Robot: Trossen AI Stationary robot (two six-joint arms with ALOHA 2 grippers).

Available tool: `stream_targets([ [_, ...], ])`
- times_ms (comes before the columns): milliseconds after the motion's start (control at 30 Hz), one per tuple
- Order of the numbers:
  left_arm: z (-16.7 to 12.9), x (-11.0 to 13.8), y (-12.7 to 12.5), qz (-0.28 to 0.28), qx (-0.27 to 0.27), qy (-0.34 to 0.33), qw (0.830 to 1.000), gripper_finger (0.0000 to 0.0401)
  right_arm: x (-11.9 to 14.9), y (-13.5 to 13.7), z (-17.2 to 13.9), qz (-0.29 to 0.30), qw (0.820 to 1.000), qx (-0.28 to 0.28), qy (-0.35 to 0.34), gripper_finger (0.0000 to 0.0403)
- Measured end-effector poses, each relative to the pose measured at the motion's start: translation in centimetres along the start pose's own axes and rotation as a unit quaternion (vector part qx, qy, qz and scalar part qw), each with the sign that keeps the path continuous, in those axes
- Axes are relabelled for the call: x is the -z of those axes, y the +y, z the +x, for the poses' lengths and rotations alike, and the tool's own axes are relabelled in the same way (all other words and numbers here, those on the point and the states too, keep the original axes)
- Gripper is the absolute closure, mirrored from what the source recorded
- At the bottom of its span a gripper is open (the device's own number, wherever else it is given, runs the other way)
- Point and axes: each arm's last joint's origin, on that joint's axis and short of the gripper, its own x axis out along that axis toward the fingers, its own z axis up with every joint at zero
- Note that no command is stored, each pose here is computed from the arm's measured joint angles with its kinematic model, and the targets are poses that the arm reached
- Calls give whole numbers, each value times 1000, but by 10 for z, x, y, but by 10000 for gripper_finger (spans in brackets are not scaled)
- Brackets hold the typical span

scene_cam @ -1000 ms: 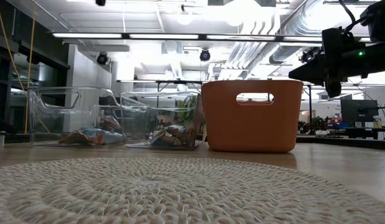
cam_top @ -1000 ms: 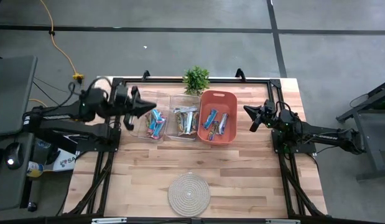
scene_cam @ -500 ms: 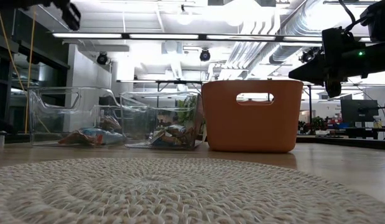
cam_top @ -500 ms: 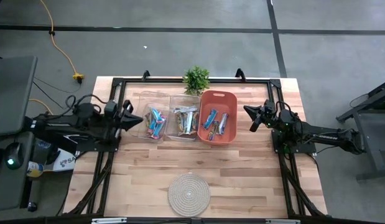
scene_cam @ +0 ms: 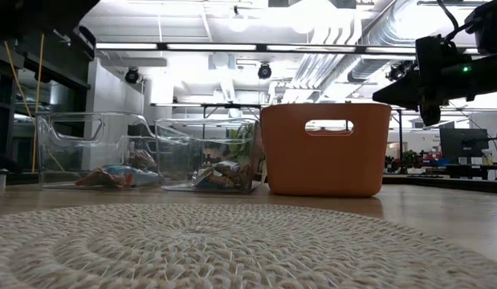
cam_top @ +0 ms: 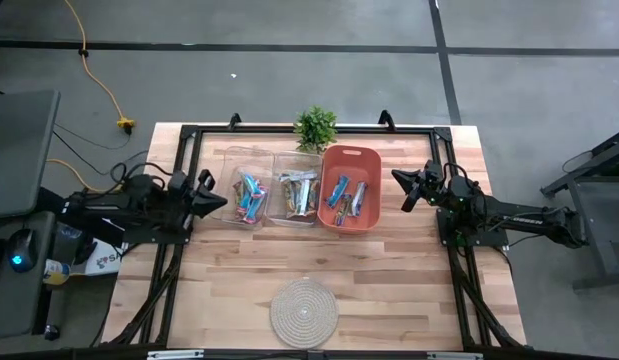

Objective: Pick and place Granola Bars by type
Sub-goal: Return To Home Position

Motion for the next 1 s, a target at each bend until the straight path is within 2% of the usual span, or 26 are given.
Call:
stream_targets([
  [333, 1, 25, 6, 33, 32, 19, 999, 401, 0, 0, 0, 0, 1000, 0, 0, 402],
  [533, 1, 44, 13, 41, 15, 44, 998, 401, 0, 0, 0, 0, 1000, 0, 0, 402],
  [833, 0, 52, 17, 48, -11, 77, 996, 401, 0, 0, 0, 0, 1000, 0, -1, 402],
  [1000, -2, 62, 20, 50, -31, 127, 990, 401, 0, 0, 0, 0, 1000, 0, -1, 402],
])
